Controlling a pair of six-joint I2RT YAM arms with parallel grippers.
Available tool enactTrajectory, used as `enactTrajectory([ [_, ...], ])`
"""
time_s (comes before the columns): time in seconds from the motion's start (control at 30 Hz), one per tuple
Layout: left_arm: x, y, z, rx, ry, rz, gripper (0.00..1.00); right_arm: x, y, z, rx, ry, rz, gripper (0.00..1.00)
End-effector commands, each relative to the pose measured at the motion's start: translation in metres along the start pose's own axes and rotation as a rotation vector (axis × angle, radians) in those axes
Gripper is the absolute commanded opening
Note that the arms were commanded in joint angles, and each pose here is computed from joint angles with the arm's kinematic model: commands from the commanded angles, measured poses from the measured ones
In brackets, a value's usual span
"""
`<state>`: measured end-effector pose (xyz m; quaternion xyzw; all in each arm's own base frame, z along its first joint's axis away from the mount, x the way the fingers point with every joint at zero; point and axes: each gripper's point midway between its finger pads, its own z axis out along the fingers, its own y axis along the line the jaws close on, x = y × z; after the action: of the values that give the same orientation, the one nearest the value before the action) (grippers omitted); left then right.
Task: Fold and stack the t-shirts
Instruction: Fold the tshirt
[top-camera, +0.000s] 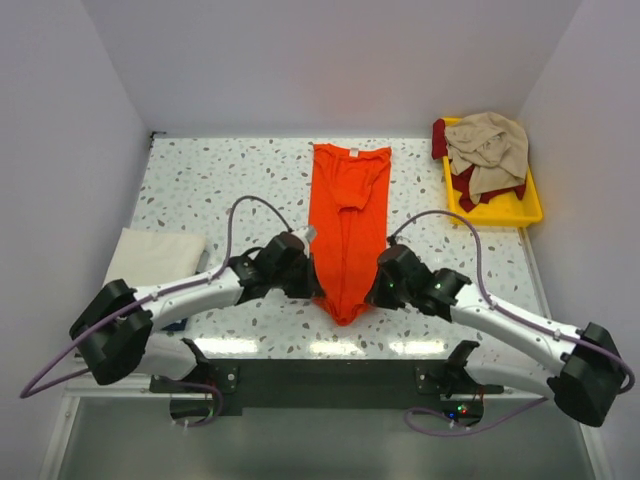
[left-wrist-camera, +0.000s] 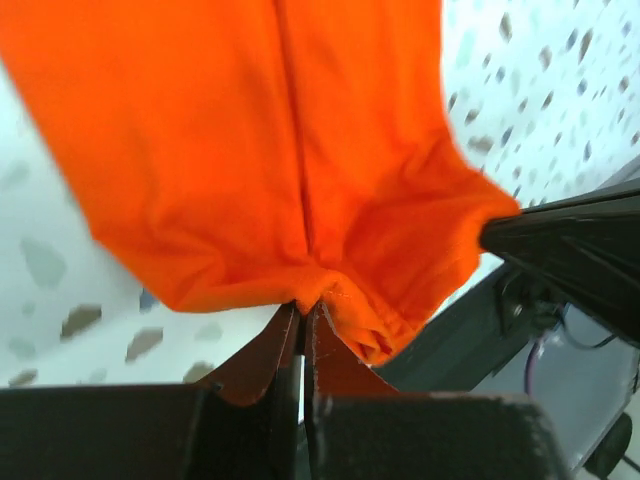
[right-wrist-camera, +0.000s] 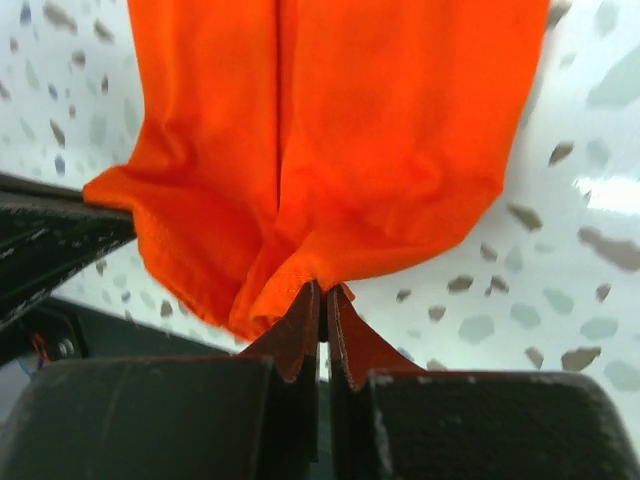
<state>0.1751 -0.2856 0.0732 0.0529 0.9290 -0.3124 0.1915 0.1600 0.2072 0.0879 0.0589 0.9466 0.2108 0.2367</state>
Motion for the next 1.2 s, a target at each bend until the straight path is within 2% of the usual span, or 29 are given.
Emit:
enactTrajectory([
  [0.0, -0.056, -0.027, 0.005, 0.062, -0.101, 0.044, 0.00, -0.049, 0.013, 0.011, -0.012, -0.089, 0.000, 0.00],
  [0.07, -0.088, -0.034, 0.006, 0.075, -0.151, 0.028, 0.00, -0.079, 0.024, 0.012, -0.028, -0.145, -0.002, 0.00],
  [0.13, -0.101, -0.030, 0.020, 0.078, -0.137, -0.008, 0.00, -0.092, 0.021, 0.025, 0.021, -0.145, -0.024, 0.00],
  [0.27, -0.152, -0.027, 0.028, 0.054, -0.219, -0.060, 0.00, -0.140, 0.020, 0.044, 0.053, -0.197, 0.009, 0.00],
  [0.57, -0.220, 0.014, 0.053, -0.047, -0.283, -0.134, 0.00, -0.205, 0.006, 0.086, 0.104, -0.222, 0.070, 0.00],
  [0.83, -0.255, 0.039, 0.065, -0.048, -0.296, -0.158, 0.00, -0.236, -0.008, 0.107, 0.096, -0.209, 0.125, 0.00],
  [1.17, -0.265, 0.053, 0.073, -0.054, -0.283, -0.162, 0.00, -0.252, -0.029, 0.104, 0.087, -0.221, 0.181, 0.00],
])
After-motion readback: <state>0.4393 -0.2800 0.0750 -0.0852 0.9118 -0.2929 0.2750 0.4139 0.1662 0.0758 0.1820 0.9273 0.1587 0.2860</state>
